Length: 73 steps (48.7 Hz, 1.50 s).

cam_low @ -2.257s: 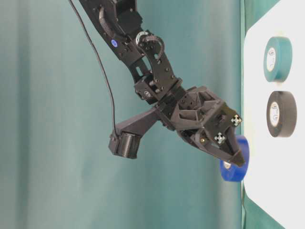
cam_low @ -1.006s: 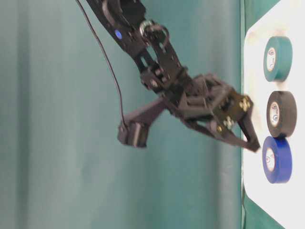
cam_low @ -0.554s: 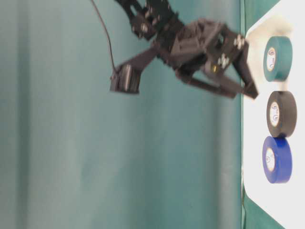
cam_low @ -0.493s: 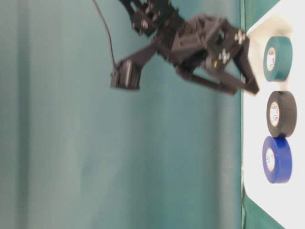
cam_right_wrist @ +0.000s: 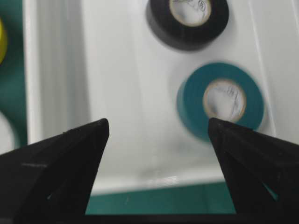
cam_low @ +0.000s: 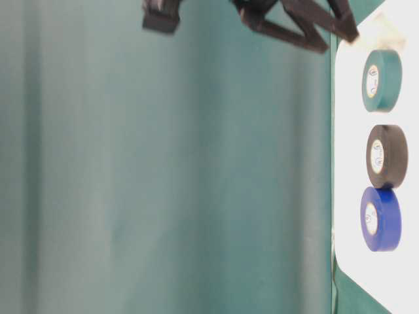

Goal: Put the tape into the white case with the right arm.
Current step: 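Withdraw the right gripper to the right side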

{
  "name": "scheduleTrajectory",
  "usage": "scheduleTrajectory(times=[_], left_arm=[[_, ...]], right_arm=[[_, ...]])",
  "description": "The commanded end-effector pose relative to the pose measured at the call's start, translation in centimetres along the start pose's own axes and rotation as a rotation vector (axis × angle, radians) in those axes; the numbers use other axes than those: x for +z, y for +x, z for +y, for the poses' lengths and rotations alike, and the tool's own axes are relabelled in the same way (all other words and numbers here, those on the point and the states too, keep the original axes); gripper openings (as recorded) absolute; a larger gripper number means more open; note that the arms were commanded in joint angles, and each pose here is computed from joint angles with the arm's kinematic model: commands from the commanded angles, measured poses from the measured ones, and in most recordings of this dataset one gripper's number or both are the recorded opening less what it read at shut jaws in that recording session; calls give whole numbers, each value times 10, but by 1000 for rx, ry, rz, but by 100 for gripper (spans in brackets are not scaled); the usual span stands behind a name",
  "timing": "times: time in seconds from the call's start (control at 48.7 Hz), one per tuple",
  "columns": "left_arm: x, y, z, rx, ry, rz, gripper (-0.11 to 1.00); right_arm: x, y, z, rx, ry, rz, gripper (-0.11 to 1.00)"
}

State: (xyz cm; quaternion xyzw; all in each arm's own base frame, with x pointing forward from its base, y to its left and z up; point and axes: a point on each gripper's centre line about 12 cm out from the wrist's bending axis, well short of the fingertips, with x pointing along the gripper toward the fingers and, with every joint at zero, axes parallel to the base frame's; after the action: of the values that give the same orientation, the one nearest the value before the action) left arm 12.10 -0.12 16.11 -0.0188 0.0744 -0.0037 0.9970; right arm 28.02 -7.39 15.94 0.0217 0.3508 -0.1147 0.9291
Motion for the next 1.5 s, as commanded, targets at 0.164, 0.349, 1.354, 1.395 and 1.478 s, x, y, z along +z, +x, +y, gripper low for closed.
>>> scheduleTrajectory(times=[0.164,0.349,1.354,1.395,1.478], left_arm=[[4,1,0,2,0,-2,0],[5,1,0,2,0,-3,0],[4,1,0,2,-2,-2,0],[5,1,0,3,0,-3,0],[4,1,0,2,-2,-2,0]], right_arm=[[-20,-32,3,17,38,-64,74],[-38,-55,3,17,50,-110,74],[-75,-96,18,90,18,-277,73],[-75,-96,23,111,5,-276,73],[-75,-97,30,149,-21,-275,73]])
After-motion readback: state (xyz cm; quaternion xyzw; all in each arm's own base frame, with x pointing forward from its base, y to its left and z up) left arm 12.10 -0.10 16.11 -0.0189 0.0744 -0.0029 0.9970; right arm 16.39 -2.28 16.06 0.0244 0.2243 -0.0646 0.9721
